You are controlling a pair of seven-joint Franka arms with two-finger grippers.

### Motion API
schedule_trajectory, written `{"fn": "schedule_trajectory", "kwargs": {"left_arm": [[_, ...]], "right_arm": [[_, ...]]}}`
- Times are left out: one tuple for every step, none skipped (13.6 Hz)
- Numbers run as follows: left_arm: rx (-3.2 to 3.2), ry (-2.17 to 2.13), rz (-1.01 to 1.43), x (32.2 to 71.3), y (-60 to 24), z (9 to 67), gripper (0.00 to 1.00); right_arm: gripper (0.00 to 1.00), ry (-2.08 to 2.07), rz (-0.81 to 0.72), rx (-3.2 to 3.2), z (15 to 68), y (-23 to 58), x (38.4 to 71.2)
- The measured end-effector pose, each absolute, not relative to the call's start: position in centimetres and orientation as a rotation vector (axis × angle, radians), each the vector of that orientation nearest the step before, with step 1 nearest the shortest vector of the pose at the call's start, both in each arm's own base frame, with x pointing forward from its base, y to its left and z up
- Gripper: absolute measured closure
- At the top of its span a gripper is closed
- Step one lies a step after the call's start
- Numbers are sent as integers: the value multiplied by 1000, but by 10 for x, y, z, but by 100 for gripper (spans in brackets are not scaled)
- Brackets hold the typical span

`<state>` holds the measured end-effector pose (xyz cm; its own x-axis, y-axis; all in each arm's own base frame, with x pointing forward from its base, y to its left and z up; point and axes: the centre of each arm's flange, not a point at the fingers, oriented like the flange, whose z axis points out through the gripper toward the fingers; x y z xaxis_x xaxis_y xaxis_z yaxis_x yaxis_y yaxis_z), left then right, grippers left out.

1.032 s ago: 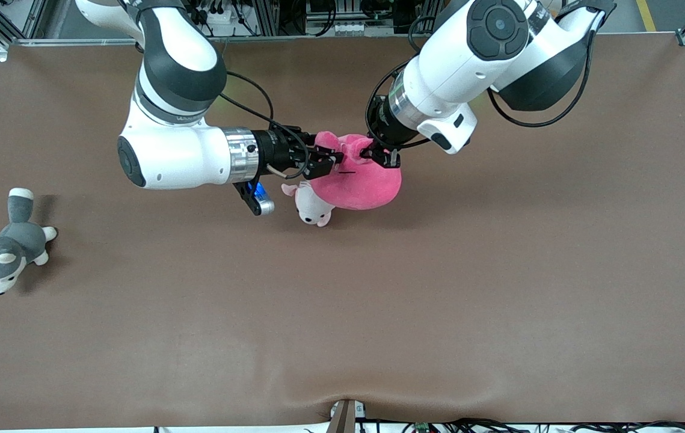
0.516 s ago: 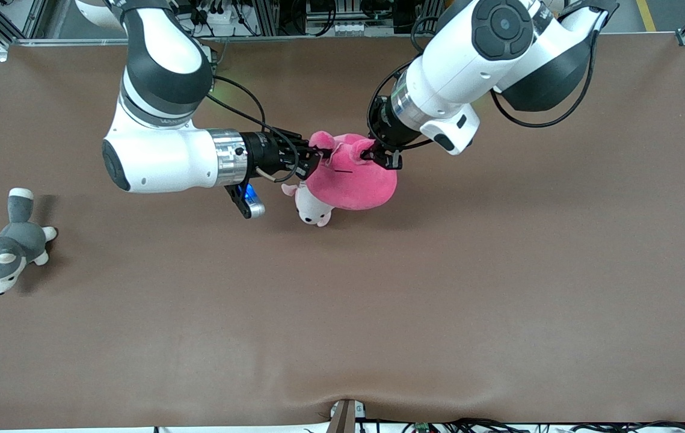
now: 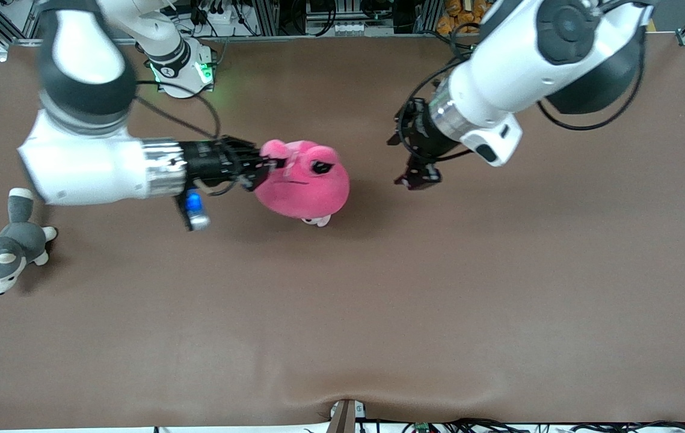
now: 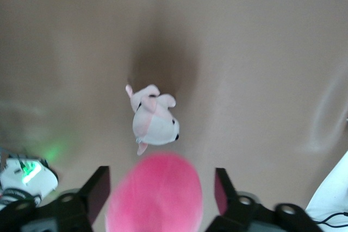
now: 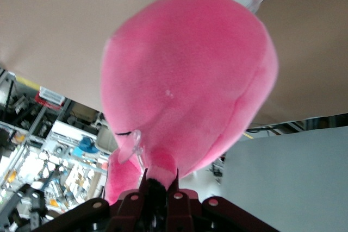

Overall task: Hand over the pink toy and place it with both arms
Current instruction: 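Lower the pink toy with the right gripper while the left gripper withdraws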

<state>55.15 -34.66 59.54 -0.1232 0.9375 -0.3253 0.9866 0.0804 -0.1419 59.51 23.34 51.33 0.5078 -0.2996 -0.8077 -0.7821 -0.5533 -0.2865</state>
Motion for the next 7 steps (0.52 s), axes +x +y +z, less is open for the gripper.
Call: {"fn": "schedule_trajectory", "kwargs": {"left_arm": [[2029, 2141, -480, 557, -329, 599, 1], [2093, 2080, -468, 563, -309, 602, 0], [2161, 2013, -458, 568, -290, 603, 0], [2234, 1940, -444, 573, -270, 604, 0], [2314, 1866, -418, 578, -253, 603, 0], [2399, 1794, -377, 581, -240, 600, 0], [2486, 1725, -328, 583, -233, 598, 0]], "right_arm": [[88, 847, 960, -2109, 509, 200, 599], [88, 820, 966, -2127, 504, 166, 601], [88, 797, 969, -2150, 497, 134, 601], [88, 778, 969, -2173, 491, 103, 600], [88, 760, 963, -2193, 485, 77, 598], [88, 745, 948, -2210, 478, 50, 597], [88, 721, 931, -2222, 467, 22, 596]]}}
